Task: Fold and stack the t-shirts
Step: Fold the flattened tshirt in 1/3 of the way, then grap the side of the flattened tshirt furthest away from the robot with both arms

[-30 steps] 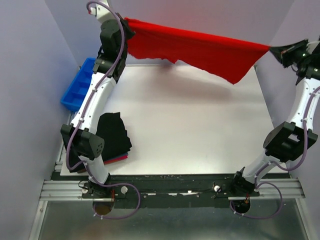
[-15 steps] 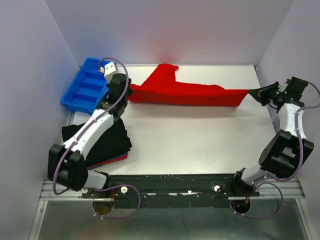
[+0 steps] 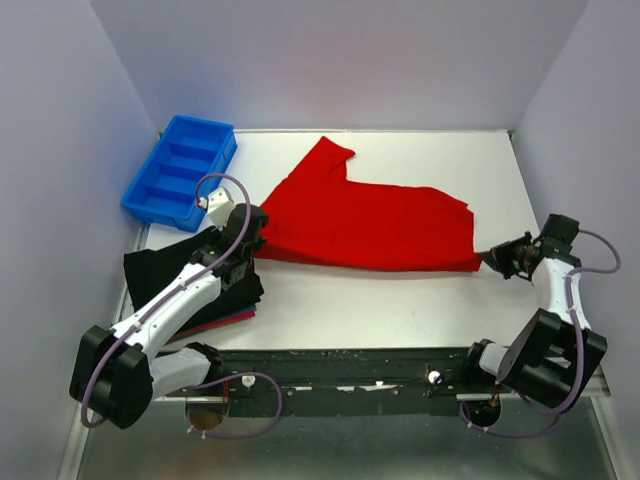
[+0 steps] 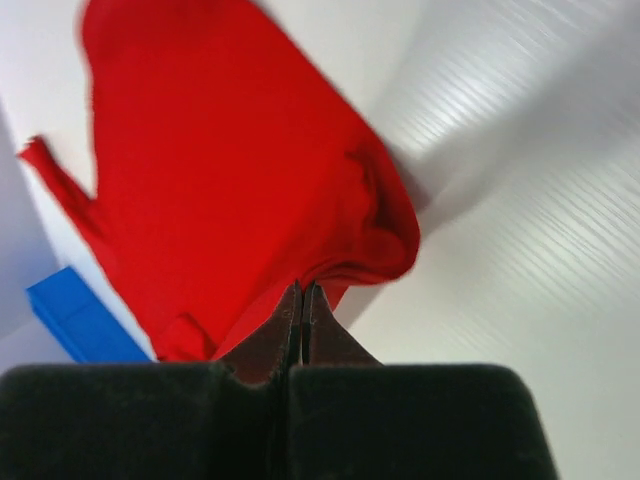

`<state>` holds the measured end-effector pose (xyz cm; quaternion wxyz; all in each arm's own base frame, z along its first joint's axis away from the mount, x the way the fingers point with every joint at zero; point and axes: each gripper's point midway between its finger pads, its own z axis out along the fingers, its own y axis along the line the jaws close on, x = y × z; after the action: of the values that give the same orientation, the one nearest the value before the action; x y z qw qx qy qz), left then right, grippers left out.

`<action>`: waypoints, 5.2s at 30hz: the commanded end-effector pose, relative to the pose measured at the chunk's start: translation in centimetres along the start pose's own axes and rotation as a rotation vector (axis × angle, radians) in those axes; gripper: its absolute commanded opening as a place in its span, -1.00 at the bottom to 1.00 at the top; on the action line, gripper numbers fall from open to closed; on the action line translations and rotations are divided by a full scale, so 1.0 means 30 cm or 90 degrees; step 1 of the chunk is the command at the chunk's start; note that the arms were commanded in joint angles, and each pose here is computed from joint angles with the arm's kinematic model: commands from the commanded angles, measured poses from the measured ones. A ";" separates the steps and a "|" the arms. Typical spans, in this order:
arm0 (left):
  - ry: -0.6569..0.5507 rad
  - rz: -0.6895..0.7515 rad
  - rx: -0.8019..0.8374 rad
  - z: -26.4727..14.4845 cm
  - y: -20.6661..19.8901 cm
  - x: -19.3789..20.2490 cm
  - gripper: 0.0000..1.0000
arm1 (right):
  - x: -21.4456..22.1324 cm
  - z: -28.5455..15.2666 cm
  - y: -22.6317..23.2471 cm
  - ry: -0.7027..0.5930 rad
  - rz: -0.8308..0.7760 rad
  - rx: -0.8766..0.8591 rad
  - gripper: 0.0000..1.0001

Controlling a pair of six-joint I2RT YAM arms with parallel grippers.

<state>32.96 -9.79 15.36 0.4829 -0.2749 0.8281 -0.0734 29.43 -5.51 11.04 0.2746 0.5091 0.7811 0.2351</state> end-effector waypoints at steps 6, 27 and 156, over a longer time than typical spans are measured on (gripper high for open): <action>0.105 -0.015 -0.036 -0.086 0.142 0.198 -1.00 | 0.035 -0.064 -0.264 -0.086 -0.018 0.186 -0.97; 0.190 0.015 -0.084 -0.230 0.219 0.313 0.19 | -0.004 -0.125 -0.327 -0.153 -0.026 0.232 -0.07; 0.244 0.027 0.196 0.915 -0.551 -0.039 0.82 | -0.198 0.588 0.250 -0.018 -0.272 0.209 -0.15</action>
<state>62.11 -18.59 6.13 0.3367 -0.1668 0.9017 -0.2141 47.90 -5.80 4.16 0.2430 0.3766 0.8916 0.0648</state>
